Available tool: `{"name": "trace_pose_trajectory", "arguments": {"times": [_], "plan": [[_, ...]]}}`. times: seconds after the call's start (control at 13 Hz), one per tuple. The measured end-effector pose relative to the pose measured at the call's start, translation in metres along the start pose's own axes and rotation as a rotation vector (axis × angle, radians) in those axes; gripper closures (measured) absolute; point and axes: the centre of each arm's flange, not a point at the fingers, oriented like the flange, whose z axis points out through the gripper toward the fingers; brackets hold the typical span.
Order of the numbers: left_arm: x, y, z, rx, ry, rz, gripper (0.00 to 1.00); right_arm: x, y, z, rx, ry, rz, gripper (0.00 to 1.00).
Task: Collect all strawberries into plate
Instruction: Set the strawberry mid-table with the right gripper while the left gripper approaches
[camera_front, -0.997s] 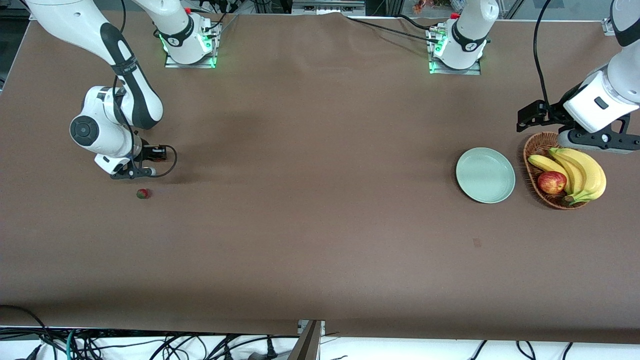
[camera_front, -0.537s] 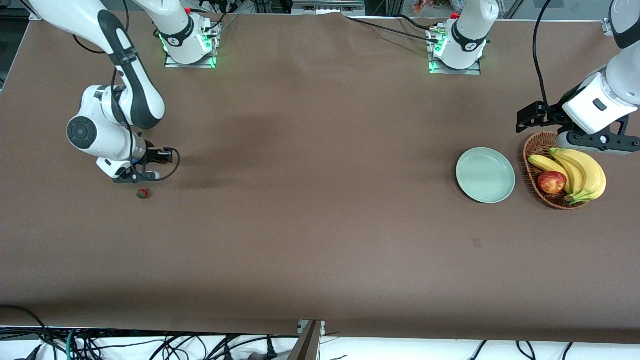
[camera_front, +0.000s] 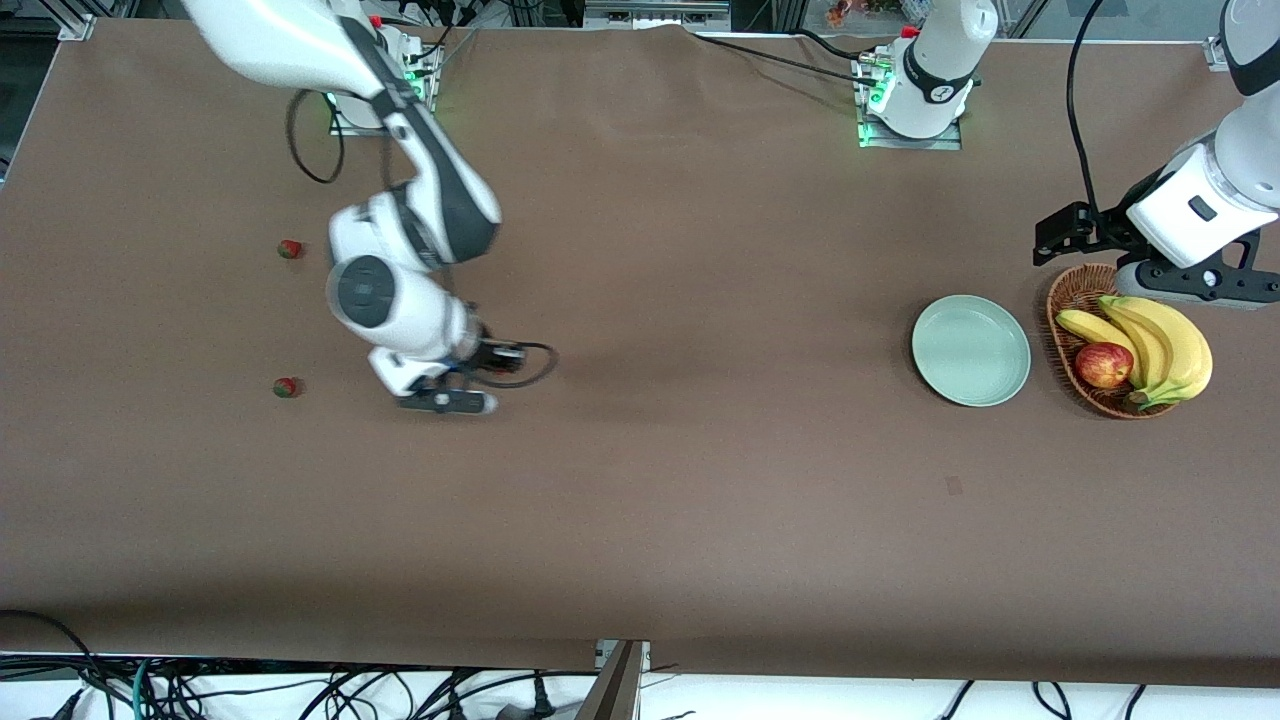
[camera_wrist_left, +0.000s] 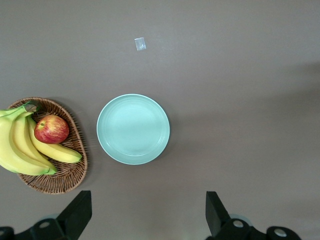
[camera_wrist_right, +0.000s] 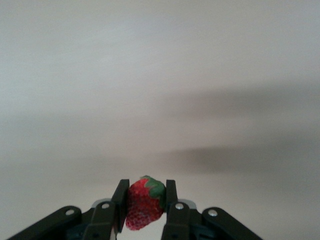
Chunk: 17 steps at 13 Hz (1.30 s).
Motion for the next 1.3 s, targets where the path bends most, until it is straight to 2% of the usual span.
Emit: {"name": "trace_pose_trajectory", "arguments": {"times": [0.15, 0.31, 0.54, 0.69, 0.84, 0.92, 1.0, 1.07, 1.23, 1.3], "plan": [[0.0, -0.004, 0.001, -0.001, -0.003, -0.019, 0.0, -0.034, -0.09, 0.035, 0.067, 0.047, 0.106, 0.67], [0.002, -0.005, 0.004, -0.003, -0.006, -0.03, 0.0, -0.082, -0.163, 0.078, 0.178, 0.108, 0.167, 0.64], [0.005, -0.006, 0.008, -0.007, -0.01, -0.032, 0.0, -0.156, -0.226, 0.141, 0.327, 0.178, 0.267, 0.61], [0.007, -0.006, 0.013, -0.008, -0.009, -0.033, 0.0, -0.174, -0.239, 0.153, 0.372, 0.194, 0.307, 0.42], [0.009, -0.007, 0.02, -0.008, -0.013, -0.034, 0.0, -0.162, -0.243, 0.135, 0.402, 0.214, 0.321, 0.19], [0.011, -0.007, 0.027, -0.008, -0.012, -0.035, 0.0, -0.15, -0.241, 0.122, 0.408, 0.226, 0.332, 0.08], [0.012, -0.008, 0.034, -0.008, -0.011, -0.036, 0.0, -0.133, -0.234, 0.108, 0.387, 0.232, 0.343, 0.0], [0.013, -0.008, 0.042, -0.008, -0.011, -0.036, 0.0, -0.113, -0.221, 0.092, 0.333, 0.23, 0.328, 0.0], [0.015, -0.007, 0.059, -0.008, -0.011, -0.035, 0.0, -0.067, -0.181, 0.052, 0.184, 0.2, 0.228, 0.0], [0.016, -0.003, 0.068, -0.007, -0.006, -0.033, 0.0, -0.045, -0.154, 0.031, 0.13, 0.184, 0.176, 0.0]]}}
